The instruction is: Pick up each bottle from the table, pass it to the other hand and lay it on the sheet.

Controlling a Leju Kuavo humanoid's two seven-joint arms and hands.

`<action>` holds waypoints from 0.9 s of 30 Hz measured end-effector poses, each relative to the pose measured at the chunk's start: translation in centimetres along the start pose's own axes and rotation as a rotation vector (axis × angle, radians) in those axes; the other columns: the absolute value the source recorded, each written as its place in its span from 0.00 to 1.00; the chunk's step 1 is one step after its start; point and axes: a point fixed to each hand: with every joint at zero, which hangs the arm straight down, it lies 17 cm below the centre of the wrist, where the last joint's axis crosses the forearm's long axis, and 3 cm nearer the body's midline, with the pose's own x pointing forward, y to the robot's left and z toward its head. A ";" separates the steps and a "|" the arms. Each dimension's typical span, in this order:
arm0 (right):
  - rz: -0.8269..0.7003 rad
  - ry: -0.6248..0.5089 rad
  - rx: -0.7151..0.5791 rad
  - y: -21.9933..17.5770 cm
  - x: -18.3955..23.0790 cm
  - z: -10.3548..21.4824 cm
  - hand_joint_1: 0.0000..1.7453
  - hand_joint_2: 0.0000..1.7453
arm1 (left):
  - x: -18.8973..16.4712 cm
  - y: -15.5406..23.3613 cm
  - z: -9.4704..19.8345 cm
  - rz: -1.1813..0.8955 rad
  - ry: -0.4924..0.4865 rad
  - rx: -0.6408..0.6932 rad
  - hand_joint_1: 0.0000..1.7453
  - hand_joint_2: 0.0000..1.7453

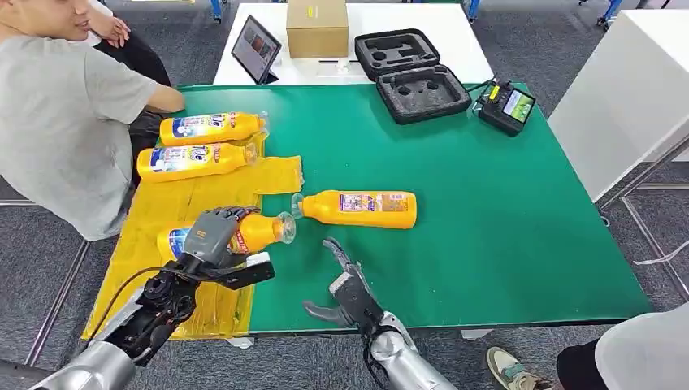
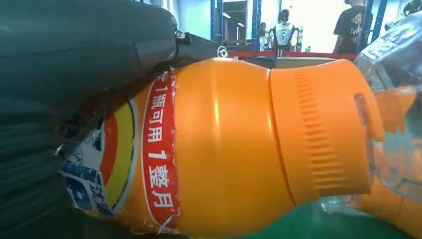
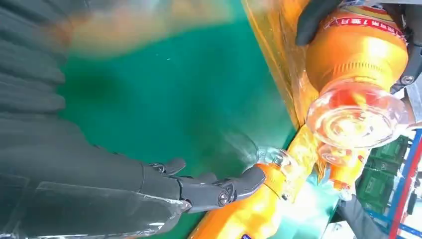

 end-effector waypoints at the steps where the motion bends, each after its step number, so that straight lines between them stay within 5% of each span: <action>1: 0.000 0.000 0.001 0.0 0.0 0.0 0.00 1.00 | -0.1 -0.1 0.1 -0.010 0.002 -0.005 1.00 1.00; 13: 0.010 -0.021 0.018 0.5 0.6 -0.1 0.00 1.00 | 0.1 -1.5 0.0 0.039 0.024 -0.051 1.00 1.00; 27: 0.019 -0.040 0.043 1.3 1.2 -0.1 0.00 1.00 | -4.3 -3.2 0.0 -0.083 0.149 -0.105 1.00 1.00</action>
